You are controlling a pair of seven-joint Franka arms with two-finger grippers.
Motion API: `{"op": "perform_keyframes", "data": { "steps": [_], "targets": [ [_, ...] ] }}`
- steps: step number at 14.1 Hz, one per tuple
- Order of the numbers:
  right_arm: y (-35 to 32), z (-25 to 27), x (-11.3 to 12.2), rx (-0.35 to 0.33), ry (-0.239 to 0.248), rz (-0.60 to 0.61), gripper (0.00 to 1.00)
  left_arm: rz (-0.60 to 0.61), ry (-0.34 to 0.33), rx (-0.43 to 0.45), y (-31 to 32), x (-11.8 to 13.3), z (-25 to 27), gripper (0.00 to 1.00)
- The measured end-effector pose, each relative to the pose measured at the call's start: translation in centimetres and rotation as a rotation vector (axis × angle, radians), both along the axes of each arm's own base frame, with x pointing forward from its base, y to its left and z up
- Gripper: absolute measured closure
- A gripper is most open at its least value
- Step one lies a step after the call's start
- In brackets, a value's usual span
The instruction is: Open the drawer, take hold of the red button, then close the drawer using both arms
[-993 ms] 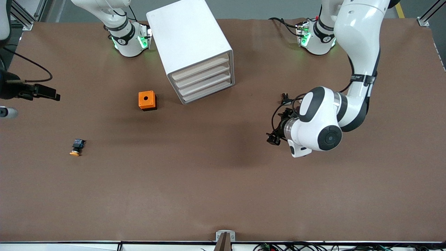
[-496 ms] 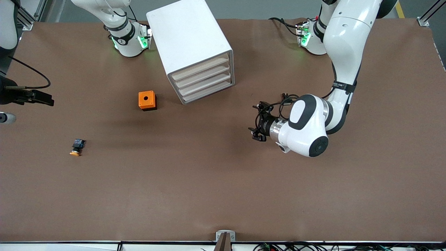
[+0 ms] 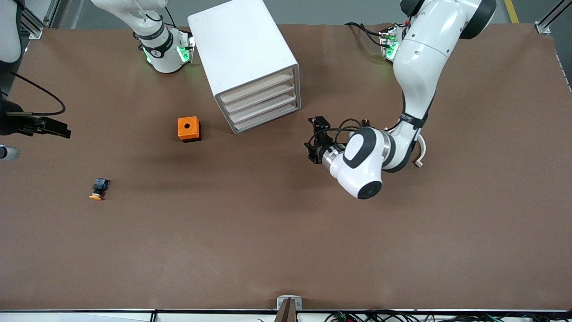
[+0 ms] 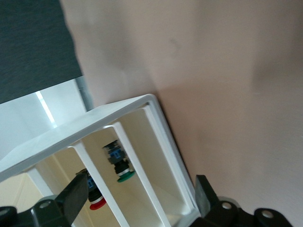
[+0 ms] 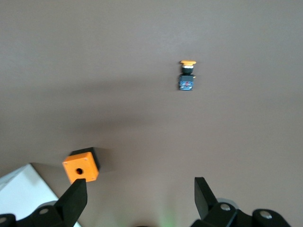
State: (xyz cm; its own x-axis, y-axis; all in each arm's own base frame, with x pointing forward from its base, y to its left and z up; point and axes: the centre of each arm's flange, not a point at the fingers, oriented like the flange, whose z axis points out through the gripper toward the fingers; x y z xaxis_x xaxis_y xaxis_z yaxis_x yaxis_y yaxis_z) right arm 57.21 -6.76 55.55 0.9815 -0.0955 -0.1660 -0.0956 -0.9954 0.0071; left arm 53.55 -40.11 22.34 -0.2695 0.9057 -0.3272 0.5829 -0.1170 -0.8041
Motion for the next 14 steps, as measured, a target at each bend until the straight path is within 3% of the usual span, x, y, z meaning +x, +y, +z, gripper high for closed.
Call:
{"op": "perform_keyframes", "data": {
  "steps": [5,10,14],
  "targets": [
    [-0.5,-0.1,-0.2,0.018,0.012,-0.017,0.00,0.080,0.219,0.019,-1.5,-1.6,-0.1,0.00],
    [0.0,-0.2,-0.2,-0.001,0.016,-0.002,0.00,0.101,0.309,0.062,-2.2,-2.6,-1.5,0.04],
    [1.0,-0.2,-0.1,-0.006,0.022,0.015,0.00,0.074,0.342,0.059,-3.5,-4.0,-1.3,0.42]
  ]
}}
